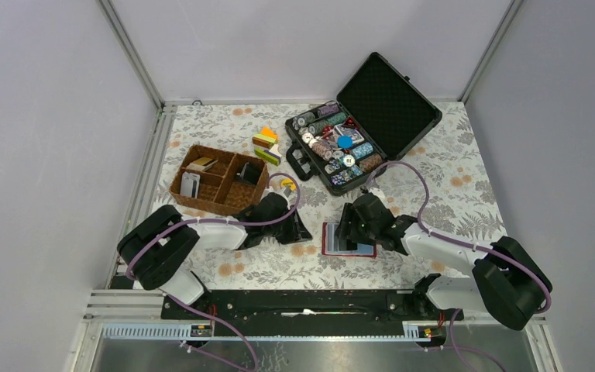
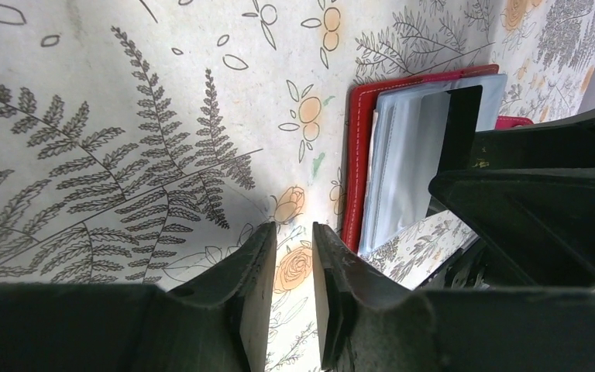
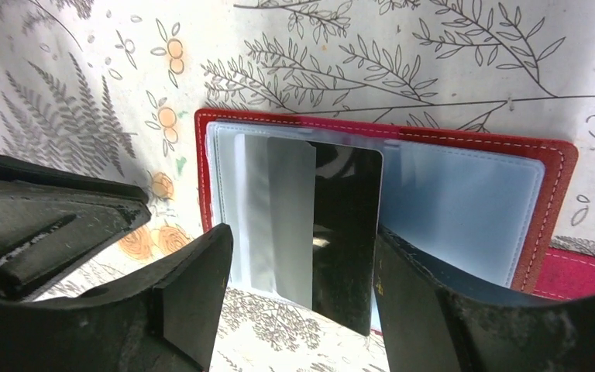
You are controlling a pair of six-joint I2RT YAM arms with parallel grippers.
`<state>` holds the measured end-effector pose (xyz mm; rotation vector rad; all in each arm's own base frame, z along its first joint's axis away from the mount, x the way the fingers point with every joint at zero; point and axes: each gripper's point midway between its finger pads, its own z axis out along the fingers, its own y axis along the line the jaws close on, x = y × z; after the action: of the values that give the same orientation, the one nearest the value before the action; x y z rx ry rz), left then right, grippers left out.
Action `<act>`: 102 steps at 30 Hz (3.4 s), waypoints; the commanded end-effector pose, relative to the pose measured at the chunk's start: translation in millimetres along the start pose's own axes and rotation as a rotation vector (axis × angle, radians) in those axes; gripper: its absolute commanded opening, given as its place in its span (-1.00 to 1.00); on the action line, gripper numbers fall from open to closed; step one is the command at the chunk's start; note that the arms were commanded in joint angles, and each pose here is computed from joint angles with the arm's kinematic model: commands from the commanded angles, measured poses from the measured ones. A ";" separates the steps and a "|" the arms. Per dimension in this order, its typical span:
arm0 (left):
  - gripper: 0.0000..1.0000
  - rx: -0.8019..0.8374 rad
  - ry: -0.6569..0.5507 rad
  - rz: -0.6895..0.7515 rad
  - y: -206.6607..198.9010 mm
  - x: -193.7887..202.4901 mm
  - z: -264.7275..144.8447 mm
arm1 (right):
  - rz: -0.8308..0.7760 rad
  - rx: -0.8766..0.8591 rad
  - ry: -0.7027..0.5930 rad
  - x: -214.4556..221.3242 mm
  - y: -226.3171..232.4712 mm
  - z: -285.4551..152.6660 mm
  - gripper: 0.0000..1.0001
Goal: Put the credit cards into the card holder
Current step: Insert the credit card into the card holder.
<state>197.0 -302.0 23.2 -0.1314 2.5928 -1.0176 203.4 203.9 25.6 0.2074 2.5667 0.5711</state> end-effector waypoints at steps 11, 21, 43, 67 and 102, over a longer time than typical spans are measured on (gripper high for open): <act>-0.25 0.071 -0.002 -0.014 -19.6 2.0 -0.5 | -0.183 0.184 -0.001 -4.0 -28.3 -15.9 0.46; -0.18 0.123 0.016 -0.027 -36.4 5.4 17.2 | -0.133 0.038 0.069 16.4 -7.6 -5.2 0.28; -0.47 0.086 -0.040 -0.048 -20.1 5.8 -0.9 | -0.169 -0.239 0.144 29.4 92.4 12.9 0.02; -0.30 0.091 -0.065 -0.007 -7.6 -1.2 -21.5 | -0.165 -0.382 0.149 30.1 133.6 14.0 -0.49; 0.86 -0.260 -0.255 0.204 28.0 -250.0 -137.5 | -0.185 -0.179 -0.155 -55.4 58.5 -54.7 0.58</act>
<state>371.2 -145.0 180.3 -0.1266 2.3964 -0.5431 228.4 223.5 112.2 -0.0262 2.3599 0.6473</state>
